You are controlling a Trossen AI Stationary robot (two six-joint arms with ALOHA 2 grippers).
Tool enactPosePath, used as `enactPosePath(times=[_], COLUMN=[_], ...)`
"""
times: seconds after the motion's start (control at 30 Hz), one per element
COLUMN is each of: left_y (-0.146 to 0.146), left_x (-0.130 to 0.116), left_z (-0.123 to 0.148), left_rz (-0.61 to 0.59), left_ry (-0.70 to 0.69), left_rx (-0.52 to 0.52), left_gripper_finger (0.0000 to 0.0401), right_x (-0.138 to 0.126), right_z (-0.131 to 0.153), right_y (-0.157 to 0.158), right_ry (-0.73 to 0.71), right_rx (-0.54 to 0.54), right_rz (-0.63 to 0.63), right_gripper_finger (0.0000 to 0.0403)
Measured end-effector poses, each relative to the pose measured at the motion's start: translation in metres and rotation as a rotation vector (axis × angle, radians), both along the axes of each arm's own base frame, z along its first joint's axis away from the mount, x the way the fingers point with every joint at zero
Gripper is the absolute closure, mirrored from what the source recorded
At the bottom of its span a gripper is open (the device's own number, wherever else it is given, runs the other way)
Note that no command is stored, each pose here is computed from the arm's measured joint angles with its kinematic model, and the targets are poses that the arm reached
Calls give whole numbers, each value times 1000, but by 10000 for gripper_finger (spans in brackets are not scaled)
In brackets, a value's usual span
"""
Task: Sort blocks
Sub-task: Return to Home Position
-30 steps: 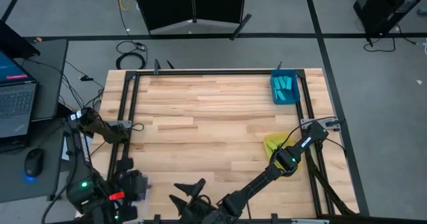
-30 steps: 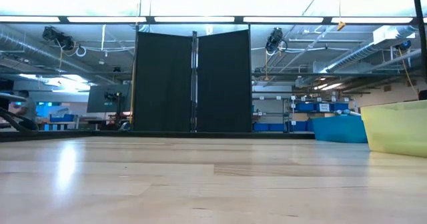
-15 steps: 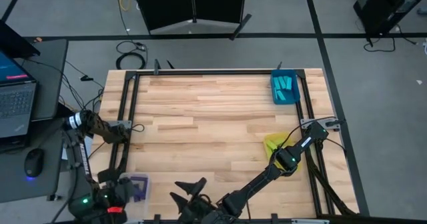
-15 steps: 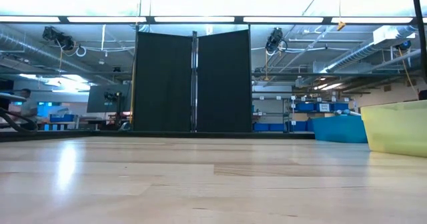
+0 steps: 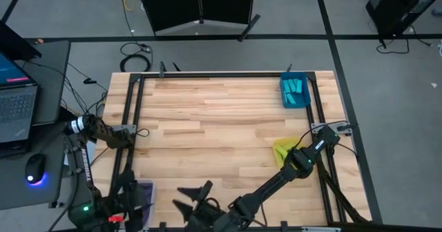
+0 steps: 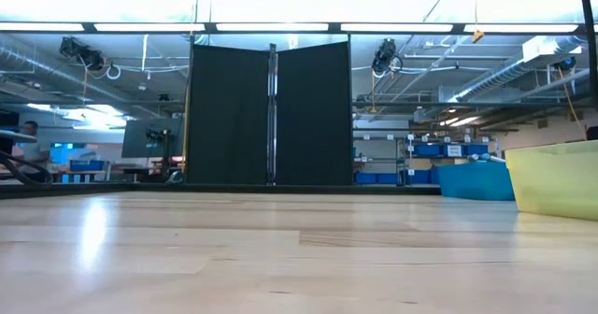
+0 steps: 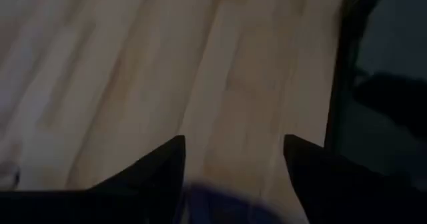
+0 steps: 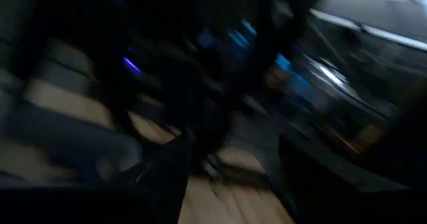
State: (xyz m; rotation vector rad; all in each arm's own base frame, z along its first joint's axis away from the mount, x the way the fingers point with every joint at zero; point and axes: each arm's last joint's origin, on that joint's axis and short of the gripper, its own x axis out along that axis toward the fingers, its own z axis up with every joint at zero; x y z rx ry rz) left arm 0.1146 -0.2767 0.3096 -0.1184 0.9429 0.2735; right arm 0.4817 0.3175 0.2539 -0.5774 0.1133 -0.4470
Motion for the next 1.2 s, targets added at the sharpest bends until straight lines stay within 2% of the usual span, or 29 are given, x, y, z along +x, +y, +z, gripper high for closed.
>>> enactPosePath(times=[0.07, 0.17, 0.3, 0.37, 0.4, 0.5, 0.6, 0.7, 0.83, 0.93, 1.07, 1.2], left_y=[1, 4, 8, 10, 11, 11, 9, 14, 24, 38, 69, 111], left_x=[6, 12, 25, 34, 40, 64, 91, 104, 99, 96, 93, 90], left_z=[1, 5, 9, 6, 4, -5, -13, -14, 2, 16, 20, 10], left_rz=[-14, -16, -16, -14, -14, -43, -114, -181, -196, -212, -277, -339], left_ry=[-70, -230, -358, -370, -379, -392, -394, -406, -494, -577, -684, -778], left_rx=[38, 119, 198, 228, 240, 265, 244, 230, 232, 212, 160, 108], left_gripper_finger=[158, 206, 304, 359, 380, 393, 397, 398, 399, 399, 400, 400], right_x=[-1, -2, 8, 12, 14, 15, 14, 6, -18, -50, -114, -182], right_z=[8, 5, -1, -3, -3, -3, 2, 1, -10, -28, -32, -31], right_y=[2, 1, -19, -28, -31, -33, -37, -39, -38, -47, -75, -116], right_ry=[-5, 81, 191, 214, 221, 239, 261, 294, 273, 201, 25, -29], right_rx=[9, 53, 214, 241, 240, 245, 279, 293, 352, 420, 504, 532], right_rz=[105, 228, 346, 353, 349, 380, 396, 379, 362, 365, 380, 391], right_gripper_finger=[178, 219, 320, 375, 388, 387, 395, 396, 398, 399, 400, 400])
